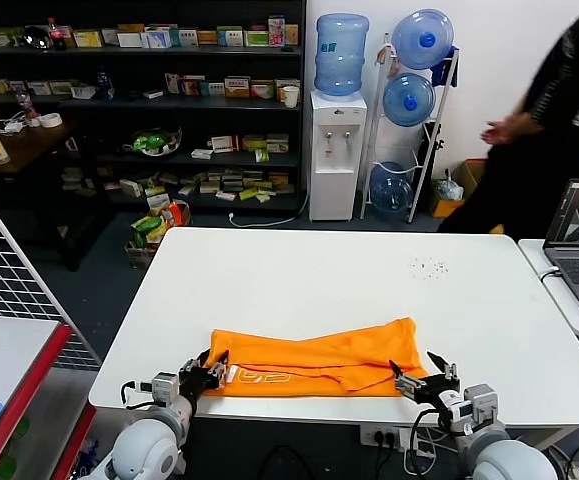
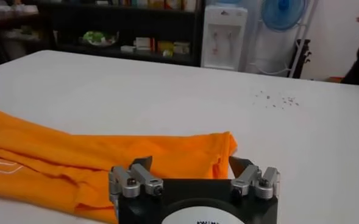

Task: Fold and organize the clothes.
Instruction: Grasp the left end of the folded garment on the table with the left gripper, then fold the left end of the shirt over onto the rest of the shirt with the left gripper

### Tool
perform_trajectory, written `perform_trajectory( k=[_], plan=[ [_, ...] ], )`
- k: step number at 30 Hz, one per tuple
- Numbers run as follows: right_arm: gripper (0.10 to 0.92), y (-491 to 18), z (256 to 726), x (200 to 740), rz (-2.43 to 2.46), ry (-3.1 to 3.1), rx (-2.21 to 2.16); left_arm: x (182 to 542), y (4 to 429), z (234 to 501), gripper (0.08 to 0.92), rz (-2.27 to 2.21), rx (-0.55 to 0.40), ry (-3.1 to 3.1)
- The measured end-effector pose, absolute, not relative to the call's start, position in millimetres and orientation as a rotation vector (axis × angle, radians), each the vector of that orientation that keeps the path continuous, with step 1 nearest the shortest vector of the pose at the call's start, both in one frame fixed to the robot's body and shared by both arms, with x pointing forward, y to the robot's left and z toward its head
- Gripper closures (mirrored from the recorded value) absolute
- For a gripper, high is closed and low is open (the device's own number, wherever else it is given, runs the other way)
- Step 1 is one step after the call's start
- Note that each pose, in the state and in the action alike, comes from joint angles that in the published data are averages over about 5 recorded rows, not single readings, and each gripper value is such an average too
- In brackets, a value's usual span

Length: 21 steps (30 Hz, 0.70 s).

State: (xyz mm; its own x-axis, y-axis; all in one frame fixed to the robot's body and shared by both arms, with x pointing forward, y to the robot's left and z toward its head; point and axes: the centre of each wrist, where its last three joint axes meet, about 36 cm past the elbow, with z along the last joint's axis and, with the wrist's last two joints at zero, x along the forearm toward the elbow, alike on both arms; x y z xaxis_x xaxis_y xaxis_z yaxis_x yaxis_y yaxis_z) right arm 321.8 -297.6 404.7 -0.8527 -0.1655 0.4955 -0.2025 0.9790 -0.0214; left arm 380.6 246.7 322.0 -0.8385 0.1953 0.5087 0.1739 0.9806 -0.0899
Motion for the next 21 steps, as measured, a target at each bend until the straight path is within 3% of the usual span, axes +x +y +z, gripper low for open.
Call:
perform_trajectory(
  k=[11,21],
  plan=[
    [0.200,-294,406,321,0.092,-2.669,0.233,391,267,322,0.867,-0.028,-0.191,-2.626],
    [0.200,-289,401,324,0.098,-2.731,0.211,411,333,344,0.875,-0.236,-0.028,-2.655]
  ],
)
